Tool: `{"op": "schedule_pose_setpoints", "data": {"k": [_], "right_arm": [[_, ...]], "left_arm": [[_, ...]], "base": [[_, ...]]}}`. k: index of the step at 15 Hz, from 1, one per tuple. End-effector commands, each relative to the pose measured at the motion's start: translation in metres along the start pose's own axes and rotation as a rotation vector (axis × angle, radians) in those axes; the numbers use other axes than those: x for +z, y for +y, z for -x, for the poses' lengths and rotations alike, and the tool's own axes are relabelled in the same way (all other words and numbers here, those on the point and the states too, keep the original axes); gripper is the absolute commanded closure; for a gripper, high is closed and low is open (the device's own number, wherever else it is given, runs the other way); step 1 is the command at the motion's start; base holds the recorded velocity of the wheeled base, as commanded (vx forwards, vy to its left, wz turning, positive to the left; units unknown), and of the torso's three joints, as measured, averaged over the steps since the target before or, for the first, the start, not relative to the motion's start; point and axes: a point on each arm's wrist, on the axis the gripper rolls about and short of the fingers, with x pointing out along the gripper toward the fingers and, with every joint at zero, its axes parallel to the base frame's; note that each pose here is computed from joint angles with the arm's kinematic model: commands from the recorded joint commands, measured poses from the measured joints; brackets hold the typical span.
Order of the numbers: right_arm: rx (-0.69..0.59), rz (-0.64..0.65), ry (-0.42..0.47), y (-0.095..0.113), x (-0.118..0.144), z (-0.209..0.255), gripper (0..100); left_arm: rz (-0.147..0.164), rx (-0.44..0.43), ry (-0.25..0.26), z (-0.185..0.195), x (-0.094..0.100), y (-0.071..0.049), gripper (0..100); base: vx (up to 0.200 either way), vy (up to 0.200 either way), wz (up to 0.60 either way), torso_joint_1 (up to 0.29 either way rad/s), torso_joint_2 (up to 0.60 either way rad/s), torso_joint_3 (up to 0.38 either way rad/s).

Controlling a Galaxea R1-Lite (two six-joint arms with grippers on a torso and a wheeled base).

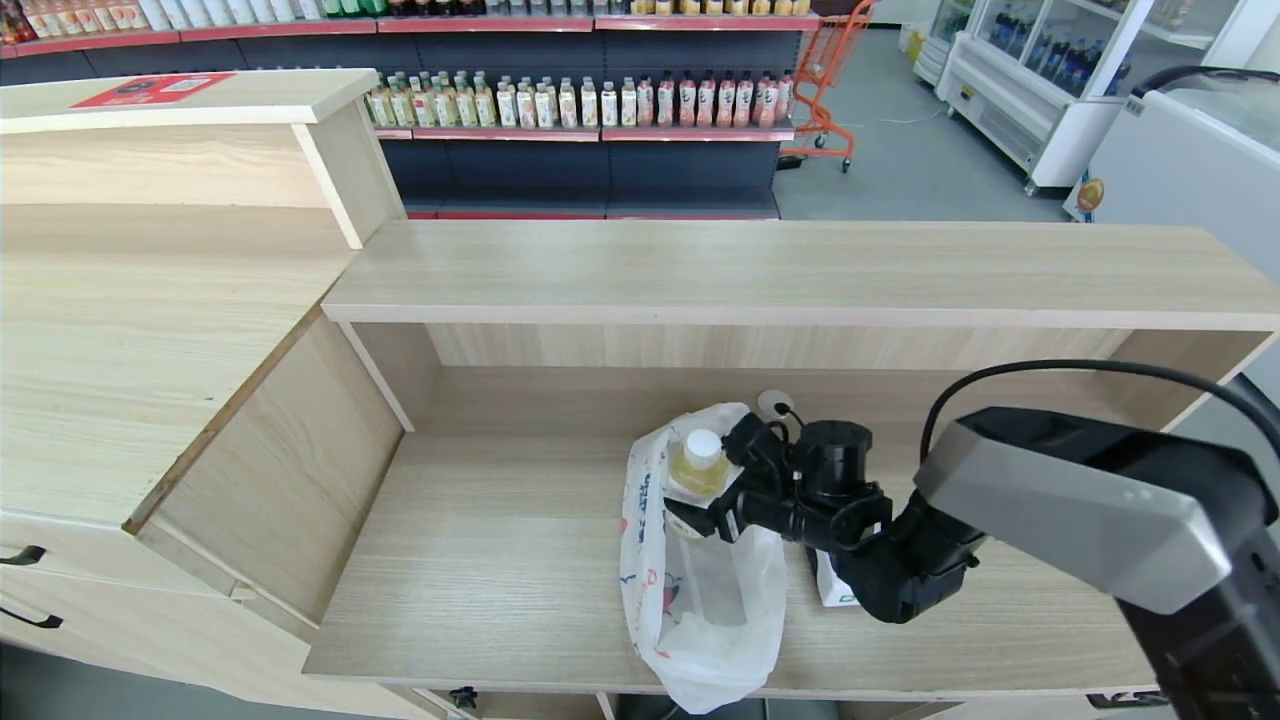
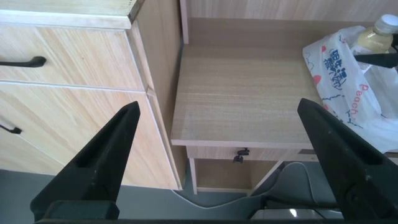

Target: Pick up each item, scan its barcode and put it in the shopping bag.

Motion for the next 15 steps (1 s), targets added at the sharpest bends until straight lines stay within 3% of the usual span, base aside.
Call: {"op": "schedule_pose_setpoints", "data": {"k": [1, 4, 7, 9, 11, 13, 15], "right_arm": [[-0.031, -0.138, -0.021, -0.007, 0.052, 0.045, 0], [-0.151, -0.256, 0.068, -0.046, 0.071, 0.101, 0], [-0.275, -0.318, 0.026, -0.059, 0.116, 0.172, 0], [-0.39, -0.315, 0.116, -0.052, 0.122, 0.227, 0], [-0.537, -0.184, 0.244, -0.051, 0.108, 0.266, 0], [-0.675, -0.134, 0.253, -0.044, 0.107, 0.289, 0], [-0.73, -0.144, 0.243, -0.028, 0.108, 0.305, 0]], "left_arm": [[-0.001, 0.0, -0.001, 0.0, 0.0, 0.0, 0], [0.001, 0.0, -0.001, 0.0, 0.0, 0.0, 0], [0.001, 0.0, -0.001, 0.0, 0.0, 0.0, 0], [-0.001, 0.0, -0.001, 0.0, 0.0, 0.0, 0], [-0.001, 0.0, -0.001, 0.0, 0.0, 0.0, 0], [0.001, 0.0, -0.001, 0.0, 0.0, 0.0, 0], [0.001, 0.0, -0.001, 0.0, 0.0, 0.0, 0]], "base": [[0.0, 0.0, 0.0, 0.0, 0.0, 0.0], [0.0, 0.0, 0.0, 0.0, 0.0, 0.0], [0.0, 0.0, 0.0, 0.0, 0.0, 0.0], [0.0, 0.0, 0.0, 0.0, 0.0, 0.0], [0.0, 0.0, 0.0, 0.0, 0.0, 0.0], [0.0, 0.0, 0.0, 0.0, 0.0, 0.0], [0.0, 0.0, 0.0, 0.0, 0.0, 0.0]]}}
